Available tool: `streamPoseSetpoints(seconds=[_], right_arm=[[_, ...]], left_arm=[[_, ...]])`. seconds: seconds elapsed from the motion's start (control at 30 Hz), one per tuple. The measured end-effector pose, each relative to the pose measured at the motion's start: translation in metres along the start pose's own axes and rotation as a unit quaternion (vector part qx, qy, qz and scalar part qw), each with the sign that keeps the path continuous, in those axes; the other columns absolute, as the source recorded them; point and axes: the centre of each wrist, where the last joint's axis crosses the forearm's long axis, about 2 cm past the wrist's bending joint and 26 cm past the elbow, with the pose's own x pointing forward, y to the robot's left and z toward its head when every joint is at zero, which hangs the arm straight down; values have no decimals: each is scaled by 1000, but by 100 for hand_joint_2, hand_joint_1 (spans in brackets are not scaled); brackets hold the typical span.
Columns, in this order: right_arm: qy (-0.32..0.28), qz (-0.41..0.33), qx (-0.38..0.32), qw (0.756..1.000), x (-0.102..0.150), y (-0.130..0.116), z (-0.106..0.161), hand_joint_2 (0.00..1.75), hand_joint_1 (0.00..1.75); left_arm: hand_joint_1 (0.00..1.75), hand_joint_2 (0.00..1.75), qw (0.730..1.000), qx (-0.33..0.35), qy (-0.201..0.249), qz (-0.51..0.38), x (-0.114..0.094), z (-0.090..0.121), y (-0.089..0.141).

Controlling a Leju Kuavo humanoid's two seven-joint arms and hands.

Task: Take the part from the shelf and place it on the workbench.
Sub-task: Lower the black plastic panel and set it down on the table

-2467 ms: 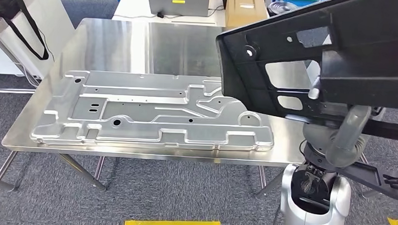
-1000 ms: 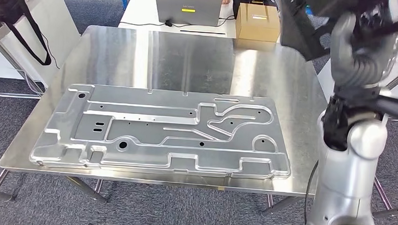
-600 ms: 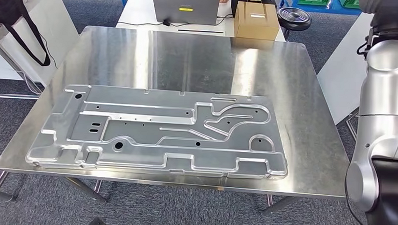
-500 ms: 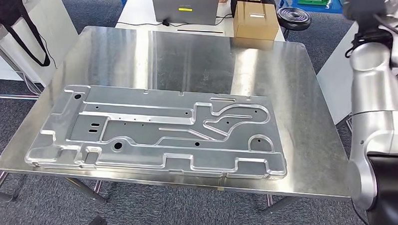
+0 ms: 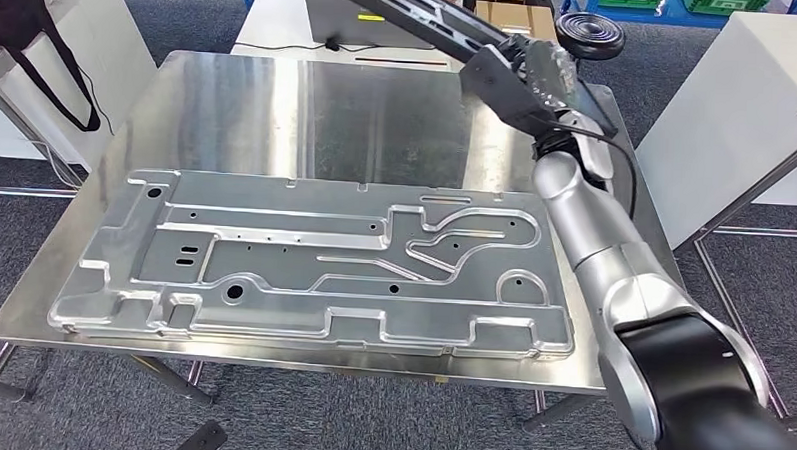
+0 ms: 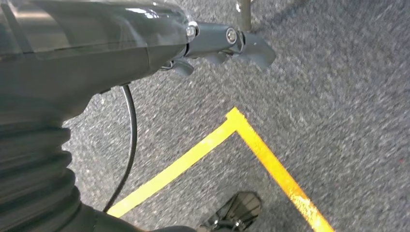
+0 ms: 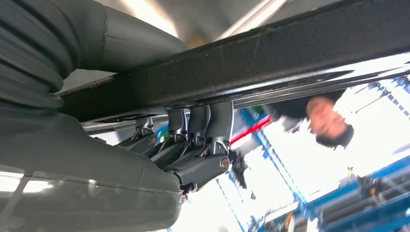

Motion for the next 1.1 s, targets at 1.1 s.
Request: streamPoseSetpoints(seconds=[1.1], right_arm=[[78, -223, 270, 933, 78, 161, 79, 175, 175]], left_arm=[[0, 175, 1000, 4, 2, 12, 15, -9, -15]])
